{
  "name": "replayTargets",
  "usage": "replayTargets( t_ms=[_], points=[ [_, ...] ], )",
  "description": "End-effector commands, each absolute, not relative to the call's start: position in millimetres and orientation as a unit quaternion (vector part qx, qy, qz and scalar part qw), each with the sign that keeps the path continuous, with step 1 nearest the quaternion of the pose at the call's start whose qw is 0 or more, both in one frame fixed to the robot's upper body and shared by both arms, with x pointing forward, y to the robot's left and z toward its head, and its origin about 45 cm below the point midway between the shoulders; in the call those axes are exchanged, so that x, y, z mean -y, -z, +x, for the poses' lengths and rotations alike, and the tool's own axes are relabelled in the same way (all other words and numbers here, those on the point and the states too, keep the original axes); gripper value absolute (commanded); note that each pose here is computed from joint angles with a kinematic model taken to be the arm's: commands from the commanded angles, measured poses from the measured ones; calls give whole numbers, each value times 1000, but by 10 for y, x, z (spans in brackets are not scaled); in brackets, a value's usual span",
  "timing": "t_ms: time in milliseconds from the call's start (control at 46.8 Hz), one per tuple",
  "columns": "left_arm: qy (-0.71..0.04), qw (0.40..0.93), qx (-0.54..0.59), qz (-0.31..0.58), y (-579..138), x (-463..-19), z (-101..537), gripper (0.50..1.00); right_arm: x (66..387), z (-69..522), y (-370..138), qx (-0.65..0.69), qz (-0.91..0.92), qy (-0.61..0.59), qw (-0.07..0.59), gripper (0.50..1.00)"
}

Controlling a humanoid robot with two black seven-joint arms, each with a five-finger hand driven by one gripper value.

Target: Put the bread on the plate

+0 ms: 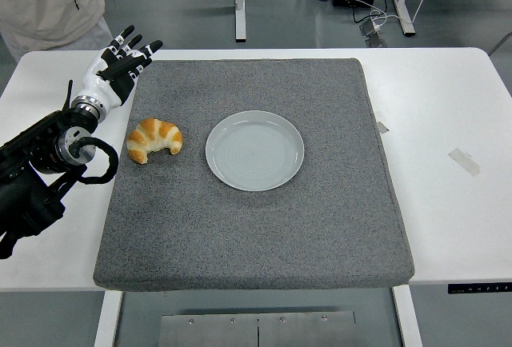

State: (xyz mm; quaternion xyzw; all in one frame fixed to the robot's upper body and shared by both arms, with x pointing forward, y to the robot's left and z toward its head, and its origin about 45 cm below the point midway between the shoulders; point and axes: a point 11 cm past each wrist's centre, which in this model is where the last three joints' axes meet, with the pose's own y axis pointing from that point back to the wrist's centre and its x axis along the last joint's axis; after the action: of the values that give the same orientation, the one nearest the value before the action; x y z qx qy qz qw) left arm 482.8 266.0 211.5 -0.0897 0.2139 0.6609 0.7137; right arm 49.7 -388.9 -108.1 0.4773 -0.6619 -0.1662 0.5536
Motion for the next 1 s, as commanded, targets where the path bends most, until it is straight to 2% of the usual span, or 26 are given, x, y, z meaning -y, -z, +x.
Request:
replayTargets(
  t_ms=[0, 363, 983],
  points=[
    [-661, 714, -213, -89, -2110, -2660, 4825, 977, 3889, 497, 1081, 662, 477, 166, 554, 1000],
    [-674, 712, -151, -128, -2219, -2725, 4821, 977, 3890, 496, 1081, 662, 477, 166, 553, 1000],
    [-682, 706, -145, -125, -2282, -2735, 4857, 975, 3884, 497, 1082, 662, 478, 167, 553, 1000]
  ],
)
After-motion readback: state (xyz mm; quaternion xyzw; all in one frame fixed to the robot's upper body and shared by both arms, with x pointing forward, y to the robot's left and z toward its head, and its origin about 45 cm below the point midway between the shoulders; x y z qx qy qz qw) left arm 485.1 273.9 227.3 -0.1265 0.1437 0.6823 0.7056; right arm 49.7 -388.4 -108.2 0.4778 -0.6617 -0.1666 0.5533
